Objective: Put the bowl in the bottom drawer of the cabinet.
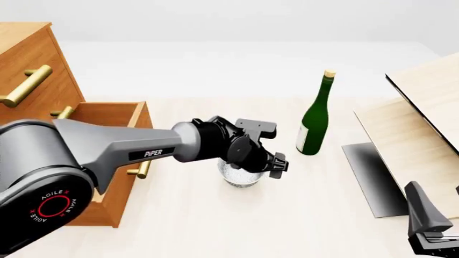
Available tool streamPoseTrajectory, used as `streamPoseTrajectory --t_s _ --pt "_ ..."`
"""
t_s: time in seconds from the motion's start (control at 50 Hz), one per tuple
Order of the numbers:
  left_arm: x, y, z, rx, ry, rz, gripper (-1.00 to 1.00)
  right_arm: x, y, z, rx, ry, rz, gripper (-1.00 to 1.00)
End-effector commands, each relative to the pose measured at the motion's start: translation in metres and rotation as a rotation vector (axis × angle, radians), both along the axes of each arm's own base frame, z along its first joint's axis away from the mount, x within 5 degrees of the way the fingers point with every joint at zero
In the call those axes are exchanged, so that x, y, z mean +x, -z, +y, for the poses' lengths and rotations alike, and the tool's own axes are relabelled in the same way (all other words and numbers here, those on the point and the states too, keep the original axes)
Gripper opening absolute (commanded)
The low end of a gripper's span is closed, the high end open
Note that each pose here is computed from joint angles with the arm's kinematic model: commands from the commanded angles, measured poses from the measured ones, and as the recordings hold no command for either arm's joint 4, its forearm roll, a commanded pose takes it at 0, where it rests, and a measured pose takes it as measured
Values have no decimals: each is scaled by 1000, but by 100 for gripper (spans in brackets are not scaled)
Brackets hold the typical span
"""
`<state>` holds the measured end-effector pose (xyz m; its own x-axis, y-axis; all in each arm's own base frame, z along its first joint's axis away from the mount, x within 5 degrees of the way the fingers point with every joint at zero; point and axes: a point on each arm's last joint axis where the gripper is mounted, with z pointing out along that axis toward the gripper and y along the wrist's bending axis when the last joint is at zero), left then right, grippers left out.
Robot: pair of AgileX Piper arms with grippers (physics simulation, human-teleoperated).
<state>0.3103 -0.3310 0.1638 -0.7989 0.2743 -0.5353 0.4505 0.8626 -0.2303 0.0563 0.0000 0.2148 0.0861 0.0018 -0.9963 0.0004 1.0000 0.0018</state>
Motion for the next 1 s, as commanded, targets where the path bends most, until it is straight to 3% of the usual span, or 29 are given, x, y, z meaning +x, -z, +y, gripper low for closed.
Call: streamPoseTrajectory --t_s 0.02,0.94,0.96,1.0 --pt "1 5 1 4 -11 13 100 0 0 0 0 0 0 100" --pt "-9 23 1 7 -29 46 100 0 0 0 0 0 0 100" --pt "-9 22 0 7 -28 46 -100 0 0 0 0 0 0 100" --pt "-10 23 0 6 -26 46 -100 0 0 0 0 0 0 100"
